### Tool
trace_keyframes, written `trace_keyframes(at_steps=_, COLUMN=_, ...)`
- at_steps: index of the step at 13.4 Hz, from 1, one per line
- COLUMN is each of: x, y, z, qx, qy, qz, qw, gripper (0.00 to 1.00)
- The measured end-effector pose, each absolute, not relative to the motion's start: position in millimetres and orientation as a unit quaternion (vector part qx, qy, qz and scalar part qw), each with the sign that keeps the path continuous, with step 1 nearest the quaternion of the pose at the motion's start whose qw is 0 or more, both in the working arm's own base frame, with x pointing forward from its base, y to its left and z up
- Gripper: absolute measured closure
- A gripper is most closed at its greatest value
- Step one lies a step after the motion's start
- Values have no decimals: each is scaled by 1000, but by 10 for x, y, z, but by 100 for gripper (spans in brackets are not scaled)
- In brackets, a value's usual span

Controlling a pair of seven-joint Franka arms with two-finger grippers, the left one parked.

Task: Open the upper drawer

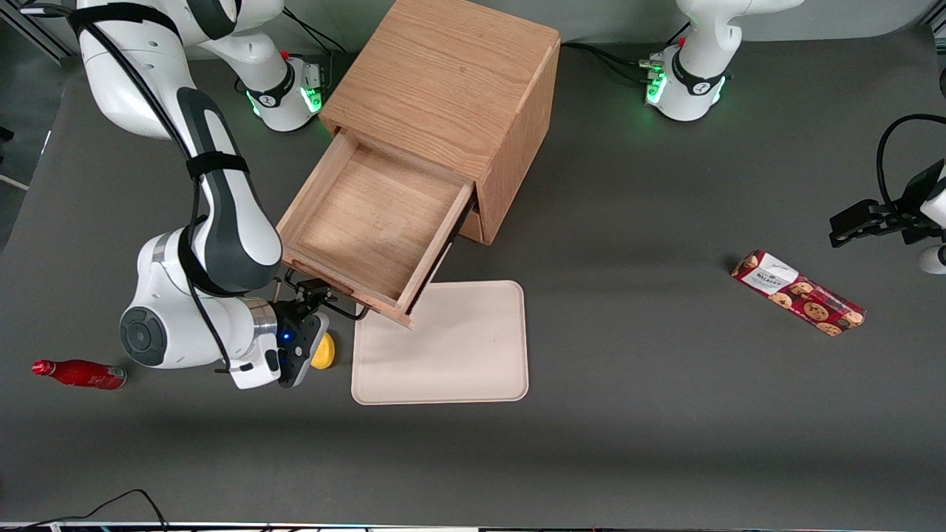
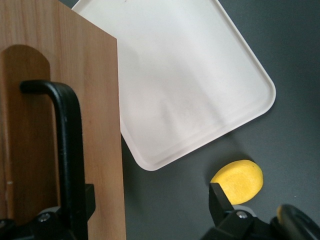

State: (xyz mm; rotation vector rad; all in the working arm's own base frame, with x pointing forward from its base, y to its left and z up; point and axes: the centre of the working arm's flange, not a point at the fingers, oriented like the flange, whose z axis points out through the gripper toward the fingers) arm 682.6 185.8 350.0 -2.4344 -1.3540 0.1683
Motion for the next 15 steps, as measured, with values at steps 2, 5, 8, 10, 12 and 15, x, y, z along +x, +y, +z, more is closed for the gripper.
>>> trace_keyframes(at_steps=2, x=6830, y=1857, z=3617, qx=-858, qy=-482, qz=54, qw=168, gripper=0)
trace_keyframes(at_steps=5, x=6831, y=1758, z=3957, qx=-860, qy=-484, qz=40, qw=154, gripper=0)
trace_keyframes(at_steps=8, x=6823, y=1682, z=4203, qx=-862, qy=-484, qz=25, qw=146, gripper=0)
trace_keyframes(at_steps=10, x=6767, y=1662, z=4412, qx=-865, qy=-481, qz=23, qw=141, gripper=0)
trace_keyframes(at_steps=12, x=6629, y=1629, z=4709, qx=-887, qy=-437, qz=42, qw=140, gripper=0)
trace_keyframes(at_steps=15, x=6329, y=1529, z=5233, qx=-946, qy=-296, qz=65, qw=118, gripper=0)
